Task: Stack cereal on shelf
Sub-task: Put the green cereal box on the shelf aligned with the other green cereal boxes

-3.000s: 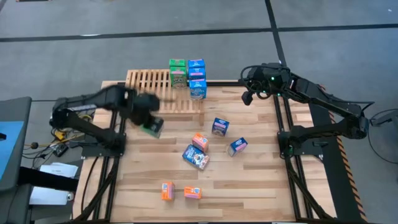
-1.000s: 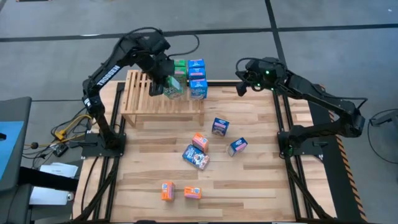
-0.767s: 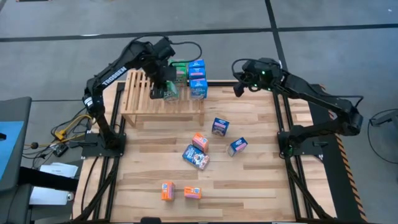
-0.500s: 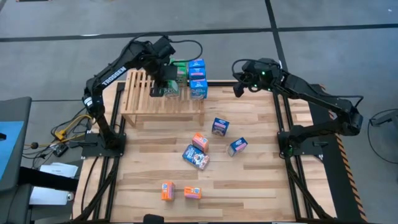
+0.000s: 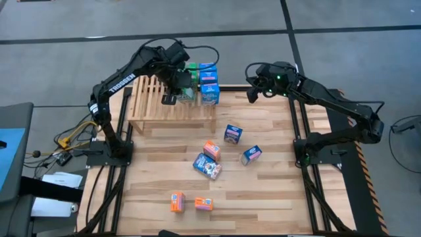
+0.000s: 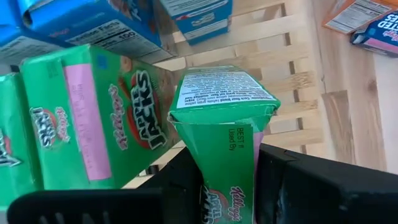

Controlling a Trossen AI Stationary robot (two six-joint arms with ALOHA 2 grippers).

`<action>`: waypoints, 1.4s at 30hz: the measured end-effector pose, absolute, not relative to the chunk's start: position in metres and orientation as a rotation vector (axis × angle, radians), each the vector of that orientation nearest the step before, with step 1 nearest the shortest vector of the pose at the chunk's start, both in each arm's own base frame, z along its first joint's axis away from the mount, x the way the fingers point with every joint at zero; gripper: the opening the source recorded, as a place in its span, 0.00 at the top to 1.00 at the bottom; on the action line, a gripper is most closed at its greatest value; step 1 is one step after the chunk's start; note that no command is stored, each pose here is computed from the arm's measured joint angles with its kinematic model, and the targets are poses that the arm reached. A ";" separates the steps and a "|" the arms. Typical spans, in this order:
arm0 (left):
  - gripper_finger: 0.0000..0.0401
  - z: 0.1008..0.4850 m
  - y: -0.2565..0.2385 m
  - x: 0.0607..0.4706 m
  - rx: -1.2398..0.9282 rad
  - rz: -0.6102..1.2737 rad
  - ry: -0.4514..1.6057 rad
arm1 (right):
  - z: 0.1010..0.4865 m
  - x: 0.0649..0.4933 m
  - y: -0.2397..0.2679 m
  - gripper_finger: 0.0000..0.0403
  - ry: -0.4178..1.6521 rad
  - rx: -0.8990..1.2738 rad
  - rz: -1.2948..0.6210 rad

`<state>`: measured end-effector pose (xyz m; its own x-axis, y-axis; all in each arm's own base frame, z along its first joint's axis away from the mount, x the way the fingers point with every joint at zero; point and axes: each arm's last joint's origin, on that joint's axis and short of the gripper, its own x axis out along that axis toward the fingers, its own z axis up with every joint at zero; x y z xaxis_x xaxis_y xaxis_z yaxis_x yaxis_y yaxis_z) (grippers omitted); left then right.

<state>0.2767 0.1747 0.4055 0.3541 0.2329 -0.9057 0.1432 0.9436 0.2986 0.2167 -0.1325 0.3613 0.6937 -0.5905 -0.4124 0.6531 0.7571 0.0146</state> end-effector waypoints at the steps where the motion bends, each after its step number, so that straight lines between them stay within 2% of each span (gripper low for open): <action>1: 0.80 0.406 0.175 0.277 0.355 0.059 1.215 | 0.361 0.217 -0.132 0.96 0.402 0.165 -0.698; 9: 0.78 0.406 0.175 0.277 0.362 0.060 1.207 | 0.361 0.217 -0.132 0.96 0.402 0.163 -0.697; 25: 0.55 0.407 0.176 0.278 0.365 0.098 1.208 | 0.361 0.217 -0.132 0.96 0.402 0.163 -0.697; 42: 0.53 0.409 0.180 0.280 0.387 0.184 1.204 | 0.361 0.217 -0.132 0.96 0.402 0.163 -0.697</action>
